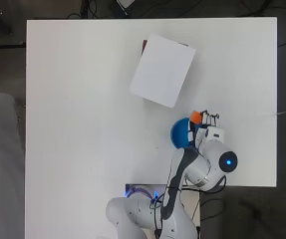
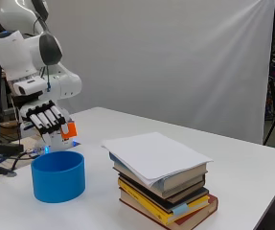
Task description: Teleoperate dual arm-hand system to pick and place objects
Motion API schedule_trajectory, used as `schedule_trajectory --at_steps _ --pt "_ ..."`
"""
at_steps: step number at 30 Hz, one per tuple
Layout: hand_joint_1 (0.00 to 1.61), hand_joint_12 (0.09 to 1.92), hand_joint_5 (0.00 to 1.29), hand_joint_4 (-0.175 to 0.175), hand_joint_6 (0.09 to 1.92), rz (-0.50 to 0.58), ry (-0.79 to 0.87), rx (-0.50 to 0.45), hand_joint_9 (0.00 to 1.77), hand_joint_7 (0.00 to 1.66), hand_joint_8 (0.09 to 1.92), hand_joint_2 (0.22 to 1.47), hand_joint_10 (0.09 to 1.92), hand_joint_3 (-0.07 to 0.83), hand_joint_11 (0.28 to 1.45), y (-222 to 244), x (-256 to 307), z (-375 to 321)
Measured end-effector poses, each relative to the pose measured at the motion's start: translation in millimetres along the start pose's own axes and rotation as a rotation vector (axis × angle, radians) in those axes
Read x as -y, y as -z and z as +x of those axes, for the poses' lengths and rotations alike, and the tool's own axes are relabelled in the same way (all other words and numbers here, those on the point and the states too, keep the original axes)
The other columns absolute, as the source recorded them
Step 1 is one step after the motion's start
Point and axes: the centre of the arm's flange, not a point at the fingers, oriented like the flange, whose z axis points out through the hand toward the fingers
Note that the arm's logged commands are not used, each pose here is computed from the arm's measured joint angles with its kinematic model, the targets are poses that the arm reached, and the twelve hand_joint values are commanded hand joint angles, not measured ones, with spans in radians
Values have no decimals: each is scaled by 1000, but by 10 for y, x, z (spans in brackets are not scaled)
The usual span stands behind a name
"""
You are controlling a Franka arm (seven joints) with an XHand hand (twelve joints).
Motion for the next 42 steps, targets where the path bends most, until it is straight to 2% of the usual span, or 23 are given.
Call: schedule_trajectory --at_steps 2,6,9,10,11,12,13,14,16,21,26,30,33,36,39,42 --pt "1089 781 565 -28 1481 12 -7 17 726 689 1629 1322 1566 0 595 -117 87 -53" --pt "1102 641 584 -30 1442 50 17 62 755 721 1563 1305 1406 0 630 -253 195 -157" --pt "1111 640 610 -27 1407 69 31 64 786 742 1525 1290 1338 0 645 -268 252 -266" --pt "975 477 548 2 1053 77 29 63 754 666 1138 1247 1044 -6 622 -281 291 -313" --pt "794 291 341 10 617 78 28 60 535 422 676 1111 671 -22 541 -279 318 -352" --pt "653 158 184 8 325 75 28 60 340 230 358 995 386 -21 470 -267 330 -374" --pt "554 87 93 -1 161 71 26 66 235 119 179 936 222 -12 427 -248 330 -365" --pt "494 87 44 -8 87 75 13 76 194 69 87 914 125 -6 407 -233 322 -342" --pt "451 87 38 -10 87 97 -45 110 214 76 87 913 87 1 400 -239 295 -309" --pt "489 87 227 14 87 126 -121 178 367 242 87 988 87 4 421 -293 294 -141" --pt "476 87 291 25 87 115 -110 90 382 274 87 995 87 0 426 11 153 109" --pt "474 87 320 34 87 106 -98 71 382 285 87 986 87 -3 423 280 49 346" --pt "479 87 321 36 87 91 -43 35 373 278 87 982 87 -4 411 586 186 634" --pt "492 87 304 35 87 33 48 -22 362 262 87 986 87 -1 404 1146 382 955" --pt "466 87 311 34 87 -12 117 -21 475 372 87 994 87 1 426 1572 629 1277" --pt "455 87 332 30 87 -39 164 0 511 408 87 1005 87 4 434 1740 845 1477"
